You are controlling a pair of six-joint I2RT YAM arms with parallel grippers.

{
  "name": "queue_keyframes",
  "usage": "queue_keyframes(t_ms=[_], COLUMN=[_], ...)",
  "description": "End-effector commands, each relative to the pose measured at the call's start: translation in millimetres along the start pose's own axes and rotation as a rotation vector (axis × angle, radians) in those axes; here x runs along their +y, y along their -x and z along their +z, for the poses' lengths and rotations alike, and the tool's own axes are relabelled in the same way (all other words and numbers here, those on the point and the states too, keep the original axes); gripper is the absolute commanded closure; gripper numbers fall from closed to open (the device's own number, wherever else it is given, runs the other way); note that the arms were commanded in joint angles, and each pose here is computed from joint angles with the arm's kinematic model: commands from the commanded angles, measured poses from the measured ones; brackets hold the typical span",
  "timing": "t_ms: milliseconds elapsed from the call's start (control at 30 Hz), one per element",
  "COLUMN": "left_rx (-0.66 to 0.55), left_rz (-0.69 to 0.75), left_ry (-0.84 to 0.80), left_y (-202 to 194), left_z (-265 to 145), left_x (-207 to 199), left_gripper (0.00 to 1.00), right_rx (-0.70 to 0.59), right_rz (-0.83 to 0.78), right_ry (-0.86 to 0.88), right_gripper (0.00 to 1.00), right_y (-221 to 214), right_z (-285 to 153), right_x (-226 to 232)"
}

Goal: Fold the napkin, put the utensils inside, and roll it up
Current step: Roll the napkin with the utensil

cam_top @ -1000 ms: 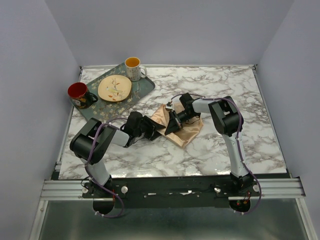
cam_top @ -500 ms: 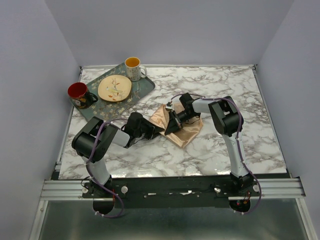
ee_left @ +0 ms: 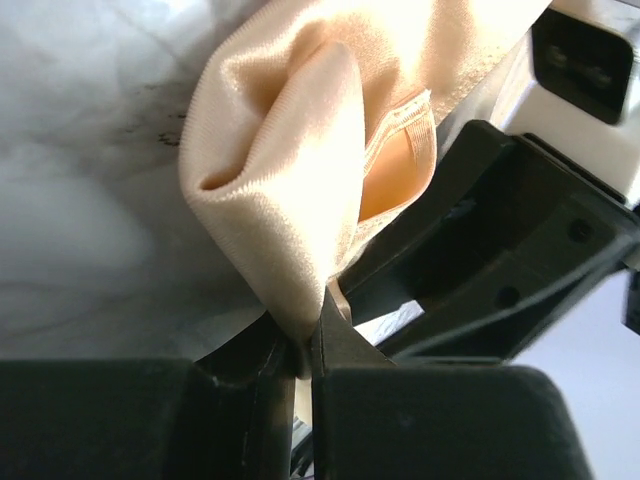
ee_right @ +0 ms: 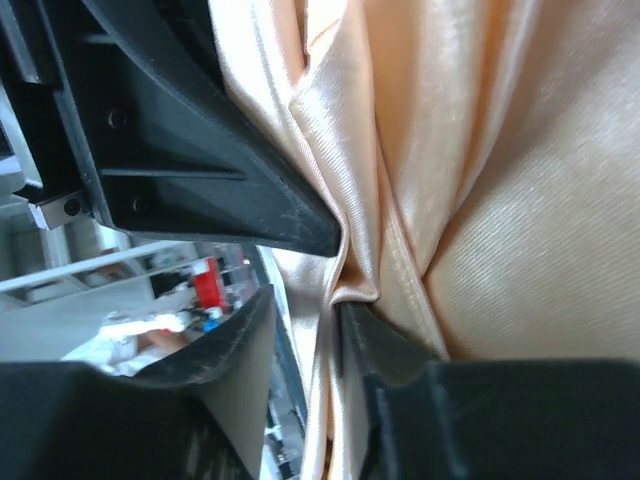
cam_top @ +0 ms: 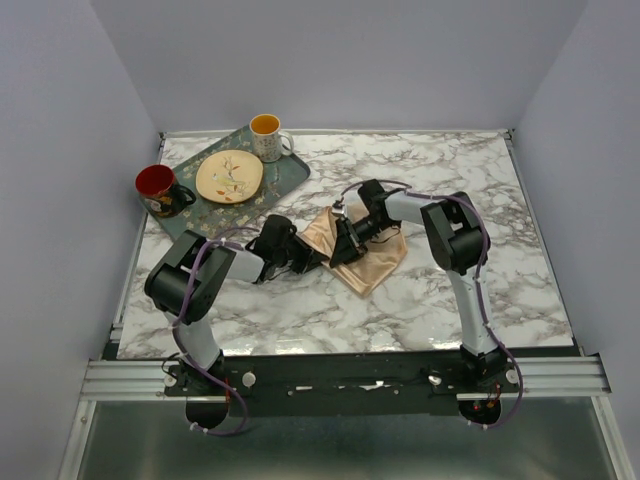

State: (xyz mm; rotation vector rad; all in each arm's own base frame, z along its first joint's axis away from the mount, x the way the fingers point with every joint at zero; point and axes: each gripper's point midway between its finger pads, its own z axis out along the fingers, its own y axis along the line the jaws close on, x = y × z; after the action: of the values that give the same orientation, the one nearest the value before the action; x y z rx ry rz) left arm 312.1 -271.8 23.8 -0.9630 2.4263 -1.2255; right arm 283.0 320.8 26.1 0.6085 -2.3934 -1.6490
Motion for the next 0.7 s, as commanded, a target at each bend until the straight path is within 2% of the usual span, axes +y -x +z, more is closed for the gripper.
queue_keyframes(t_ms=[0,167,333,367,500,600,667], left_rx=[-0.040,-0.019,0.024,0.033,0.073,0.096,0.106], left_rz=[0.001,0.012,0.003,0.004,0.003,-0.005,-0.010], left_ry=[0.226,0.273,0.393,0.392,0.483,0.517,0.544], left_y=[8,8,5,5,2,0,-1], left_z=[3,4,-1,0,-8,-12,-14], left_x=[52,45,51,44,44,41,42], left_gripper=[1.00,1.00,1.00,1.00,1.00,1.00,1.00], right_rx=[-0.057,-0.086,-0.110,-0.119,-0.189,-0.280,-0.285], right_rz=[-0.123,-0.231,-0.335,-0.382,-0.516,-0.598,-0.614], right_ry=[-0.289,-0.511,-0.770,-0.786,-0.899,-0.963,-1.006], right_gripper=[0.52,0.44,0.43,0.43,0.43,0.42,0.42], right_y=[17,25,21,19,11,17,11], right_z=[-29,-52,-70,-66,-50,-43,-37], right_x=[5,21,24,35,29,32,24])
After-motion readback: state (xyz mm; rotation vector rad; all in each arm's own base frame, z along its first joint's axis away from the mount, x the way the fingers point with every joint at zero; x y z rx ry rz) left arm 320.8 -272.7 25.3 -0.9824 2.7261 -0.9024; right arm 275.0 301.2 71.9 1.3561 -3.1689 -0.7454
